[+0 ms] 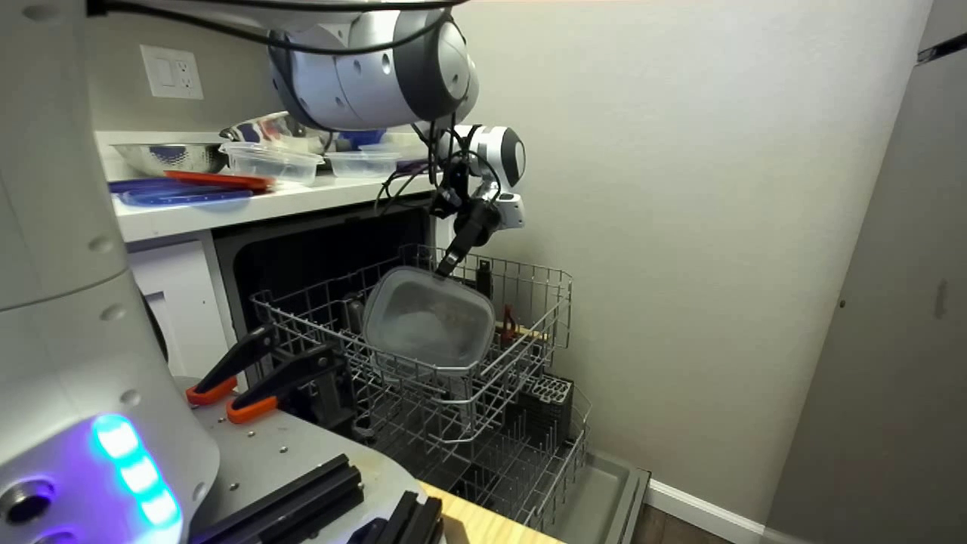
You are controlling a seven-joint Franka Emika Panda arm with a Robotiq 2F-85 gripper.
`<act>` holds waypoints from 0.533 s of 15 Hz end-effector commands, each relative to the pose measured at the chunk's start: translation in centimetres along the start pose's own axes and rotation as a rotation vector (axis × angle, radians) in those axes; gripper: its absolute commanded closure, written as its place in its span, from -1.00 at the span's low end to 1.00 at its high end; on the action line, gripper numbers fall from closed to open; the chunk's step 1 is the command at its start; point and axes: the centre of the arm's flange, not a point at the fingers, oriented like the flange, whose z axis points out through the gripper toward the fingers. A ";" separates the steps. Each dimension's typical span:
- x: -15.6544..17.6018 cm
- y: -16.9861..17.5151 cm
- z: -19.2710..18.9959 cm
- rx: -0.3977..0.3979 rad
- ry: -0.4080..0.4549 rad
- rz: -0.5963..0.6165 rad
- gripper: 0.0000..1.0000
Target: Lift the lunch box on top and put it on the dish rack in the dishwasher
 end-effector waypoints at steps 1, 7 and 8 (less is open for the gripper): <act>2.9 -3.8 -4.8 -0.043 -0.033 0.014 0.20; 2.9 -3.8 -4.5 -0.045 -0.038 0.013 -0.63; 2.9 -3.8 -4.5 -0.044 -0.038 0.013 -0.79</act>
